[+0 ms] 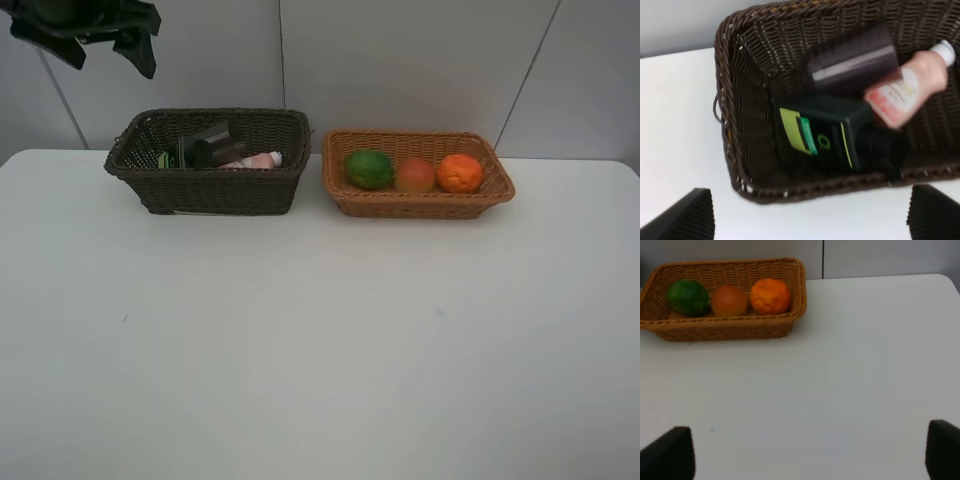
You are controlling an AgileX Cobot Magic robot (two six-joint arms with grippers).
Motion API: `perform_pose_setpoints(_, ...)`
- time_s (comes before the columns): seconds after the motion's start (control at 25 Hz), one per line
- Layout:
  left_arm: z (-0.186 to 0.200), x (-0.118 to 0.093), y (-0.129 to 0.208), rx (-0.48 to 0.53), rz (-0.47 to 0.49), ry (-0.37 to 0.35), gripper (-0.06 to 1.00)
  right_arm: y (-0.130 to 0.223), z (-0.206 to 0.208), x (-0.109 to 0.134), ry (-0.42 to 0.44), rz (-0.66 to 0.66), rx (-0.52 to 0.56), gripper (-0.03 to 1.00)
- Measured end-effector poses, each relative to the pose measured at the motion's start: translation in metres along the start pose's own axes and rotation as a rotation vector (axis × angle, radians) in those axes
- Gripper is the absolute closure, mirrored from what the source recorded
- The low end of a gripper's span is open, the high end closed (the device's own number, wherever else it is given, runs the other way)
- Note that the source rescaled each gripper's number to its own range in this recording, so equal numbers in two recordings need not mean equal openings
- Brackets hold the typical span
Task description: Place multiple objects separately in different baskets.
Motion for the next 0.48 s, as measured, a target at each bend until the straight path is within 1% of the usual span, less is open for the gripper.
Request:
perform_pose_setpoints(0.16, 0.051, 0.004, 0.023, -0.034, 0.004, -0.001, -0.05, 0.000, 0.000, 0.000, 0.000, 0.000, 0.000, -0.03)
perform_pose_setpoints(0.32, 0.095, 0.007, 0.060, -0.052, 0.011, -0.002, -0.05, 0.000, 0.000, 0.000, 0.000, 0.000, 0.000, -0.03)
perform_pose_setpoints(0.48, 0.127, 0.008, 0.101, -0.047, 0.018, -0.003, -0.05, 0.000, 0.000, 0.000, 0.000, 0.000, 0.000, -0.03)
Point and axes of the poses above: a point on each arm's last joint axis where the gripper is mounted, z pointing back along that axis away from the gripper, x along the wrist's bending axis when the last joint is at zero, y = z × x, the point moved 5 cm from there along -z, pointing out along that axis toward the gripper, and after that the axes turned 6 degrees about -z, right-handed, at the moved point
